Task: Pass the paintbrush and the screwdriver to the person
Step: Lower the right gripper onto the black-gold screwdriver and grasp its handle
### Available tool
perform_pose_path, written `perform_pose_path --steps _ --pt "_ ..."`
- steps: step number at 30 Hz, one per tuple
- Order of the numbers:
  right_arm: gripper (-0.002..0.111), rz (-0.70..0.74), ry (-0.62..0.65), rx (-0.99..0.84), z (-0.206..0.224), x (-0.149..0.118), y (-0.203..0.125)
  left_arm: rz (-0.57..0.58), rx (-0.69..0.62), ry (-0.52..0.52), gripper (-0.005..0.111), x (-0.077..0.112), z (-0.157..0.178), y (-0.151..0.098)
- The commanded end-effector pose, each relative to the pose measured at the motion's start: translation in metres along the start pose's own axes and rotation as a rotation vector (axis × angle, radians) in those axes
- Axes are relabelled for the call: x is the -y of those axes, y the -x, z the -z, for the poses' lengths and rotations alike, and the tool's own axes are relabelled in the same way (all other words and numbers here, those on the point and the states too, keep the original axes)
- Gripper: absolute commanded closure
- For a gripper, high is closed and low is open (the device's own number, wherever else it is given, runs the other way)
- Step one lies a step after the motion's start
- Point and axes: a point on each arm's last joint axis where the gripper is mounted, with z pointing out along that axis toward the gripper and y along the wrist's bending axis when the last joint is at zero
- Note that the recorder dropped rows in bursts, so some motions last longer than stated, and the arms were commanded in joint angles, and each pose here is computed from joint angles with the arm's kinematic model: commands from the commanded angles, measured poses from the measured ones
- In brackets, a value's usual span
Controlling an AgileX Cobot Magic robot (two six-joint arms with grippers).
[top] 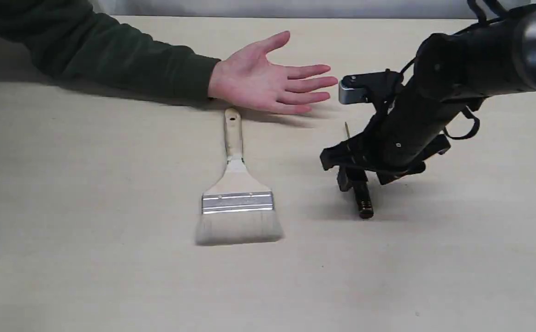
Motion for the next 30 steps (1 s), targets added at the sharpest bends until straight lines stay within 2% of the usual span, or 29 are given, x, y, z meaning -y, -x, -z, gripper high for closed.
perform_pose_path --steps 1,6,14,22,30 --pt "0.053 0.006 0.001 -0.038 -0.007 -0.001 -0.002 0.004 0.003 -0.003 0.107 0.0 0.0 0.0" --pt "0.056 0.08 -0.013 -0.056 -0.012 -0.015 -0.006 0.002 0.003 -0.002 0.107 0.0 0.0 0.0" --pt "0.102 0.169 -0.039 -0.054 -0.013 -0.025 -0.008 0.002 0.003 -0.002 0.107 0.0 0.0 0.0" --pt "0.104 0.193 -0.056 -0.056 -0.008 -0.023 -0.011 0.002 0.003 -0.002 0.107 0.0 0.0 0.0" --pt "0.104 0.232 0.003 0.01 0.03 -0.026 -0.035 0.002 0.003 -0.002 0.107 0.0 0.0 0.0"
